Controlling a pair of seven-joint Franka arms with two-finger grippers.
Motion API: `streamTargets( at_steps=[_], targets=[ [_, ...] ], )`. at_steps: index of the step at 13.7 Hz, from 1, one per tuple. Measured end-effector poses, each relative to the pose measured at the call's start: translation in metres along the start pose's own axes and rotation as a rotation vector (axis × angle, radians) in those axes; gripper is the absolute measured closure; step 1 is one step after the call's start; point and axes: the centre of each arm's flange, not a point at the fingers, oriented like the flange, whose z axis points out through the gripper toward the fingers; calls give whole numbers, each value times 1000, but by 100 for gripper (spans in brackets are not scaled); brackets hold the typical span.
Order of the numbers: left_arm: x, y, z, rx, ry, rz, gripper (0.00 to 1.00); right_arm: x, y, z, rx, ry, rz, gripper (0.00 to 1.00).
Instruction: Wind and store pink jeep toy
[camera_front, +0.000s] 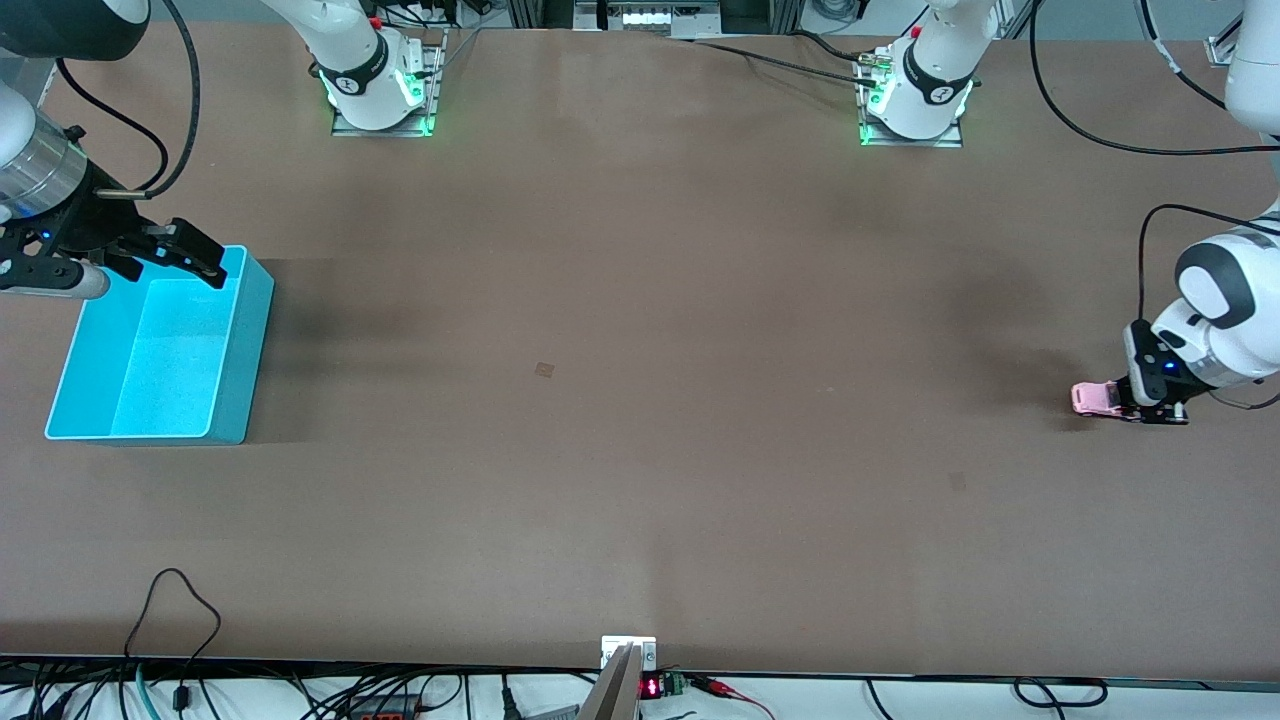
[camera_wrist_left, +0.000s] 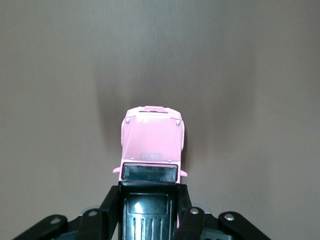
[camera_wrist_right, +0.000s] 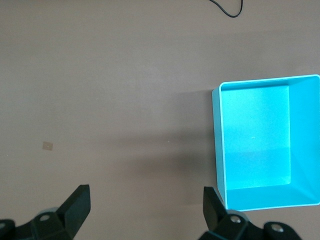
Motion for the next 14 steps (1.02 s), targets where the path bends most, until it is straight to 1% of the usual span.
streamTargets(
  at_steps=[5,11,12,13,14],
  targets=[
    [-27,5,0,9,-4,-1,51,0,0,0,0,0,0,0],
    [-30,6,0,11,-4,12,50,0,0,0,0,0,0,0],
    [-30,10,6,-7,6,10,46,0,0,0,0,0,0,0],
    [-30,20,24,-46,29,5,36,0,0,0,0,0,0,0],
    [-31,26,37,-57,37,4,25,0,0,0,0,0,0,0]
  ],
)
